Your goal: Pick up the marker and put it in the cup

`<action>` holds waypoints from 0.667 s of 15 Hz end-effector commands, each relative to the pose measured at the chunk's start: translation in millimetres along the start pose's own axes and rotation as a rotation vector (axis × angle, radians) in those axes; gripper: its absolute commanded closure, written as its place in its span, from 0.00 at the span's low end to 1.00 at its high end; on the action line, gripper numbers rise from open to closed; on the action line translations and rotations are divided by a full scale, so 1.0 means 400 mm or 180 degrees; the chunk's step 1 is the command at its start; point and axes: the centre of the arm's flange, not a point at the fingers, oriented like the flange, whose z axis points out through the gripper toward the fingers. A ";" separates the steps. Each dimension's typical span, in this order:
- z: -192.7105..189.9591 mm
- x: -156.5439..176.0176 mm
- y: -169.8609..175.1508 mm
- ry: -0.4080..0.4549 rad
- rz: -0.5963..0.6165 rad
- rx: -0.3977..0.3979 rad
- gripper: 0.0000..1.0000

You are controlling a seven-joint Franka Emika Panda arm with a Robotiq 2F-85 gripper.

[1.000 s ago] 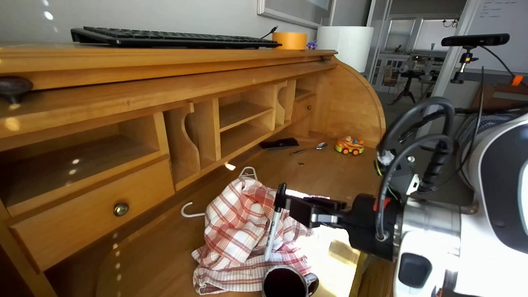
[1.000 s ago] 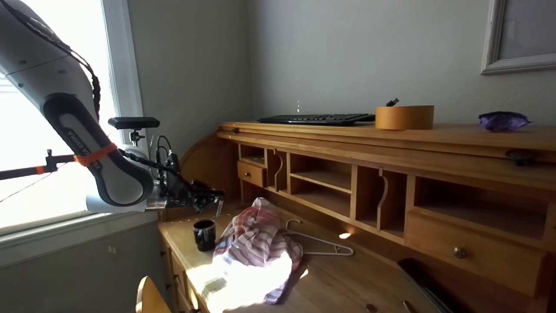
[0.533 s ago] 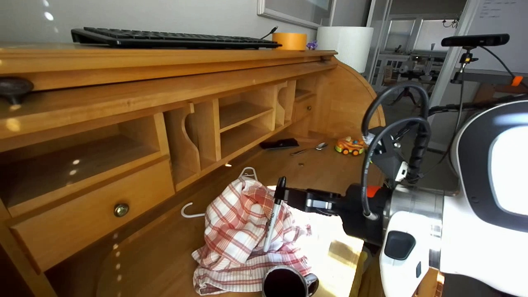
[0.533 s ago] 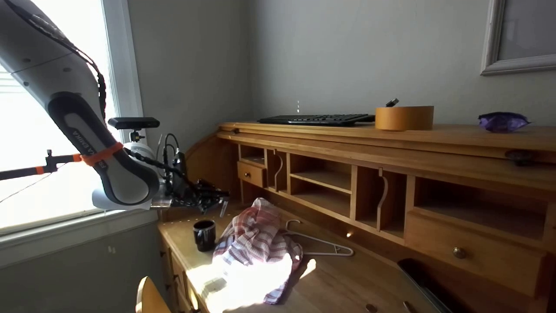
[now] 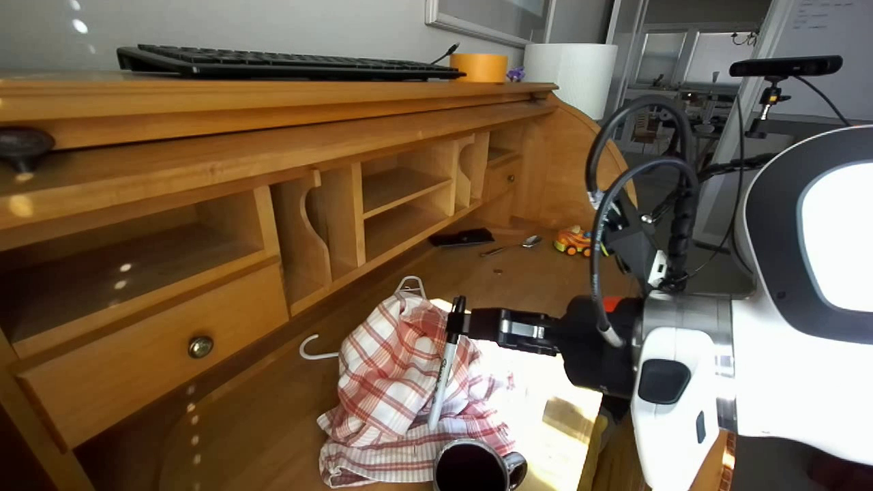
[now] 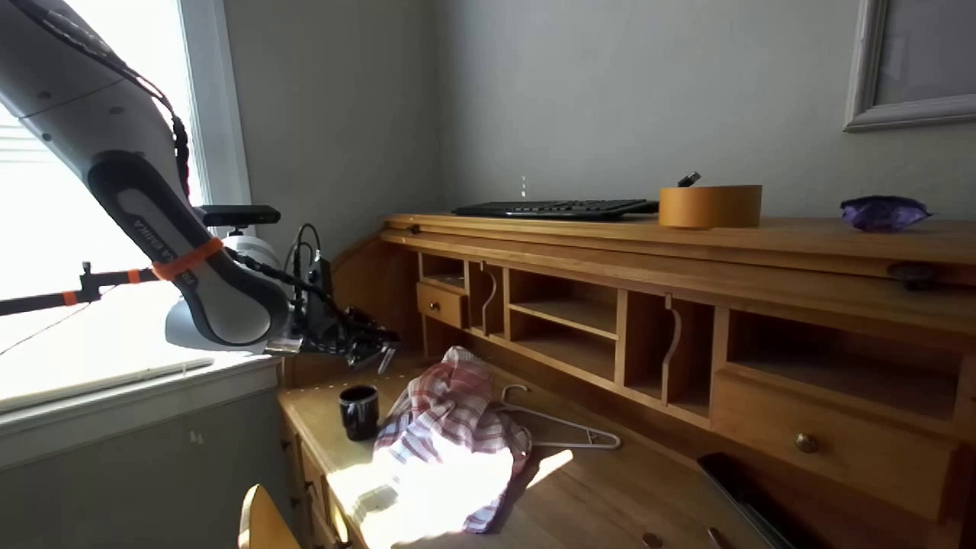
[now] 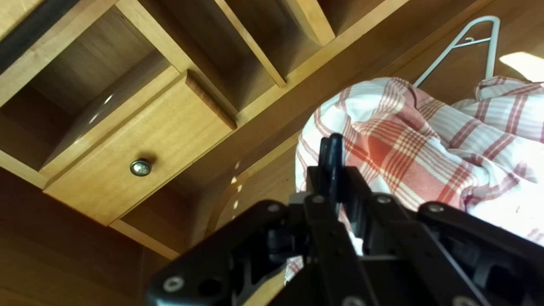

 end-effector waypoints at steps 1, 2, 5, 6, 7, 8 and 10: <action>-0.019 -0.019 -0.005 0.0274 0.0004 0.0041 0.96; -0.023 -0.015 -0.006 0.0326 -0.0025 0.0036 0.96; -0.033 -0.003 -0.009 0.0446 -0.0142 0.0022 0.96; -0.035 -0.001 -0.010 0.0476 -0.0176 0.0020 0.96; -0.037 0.001 -0.010 0.0504 -0.0225 0.0015 0.96; -0.038 0.002 -0.012 0.0522 -0.0269 0.0010 0.96; -0.039 0.006 -0.015 0.0532 -0.0359 -0.0016 0.96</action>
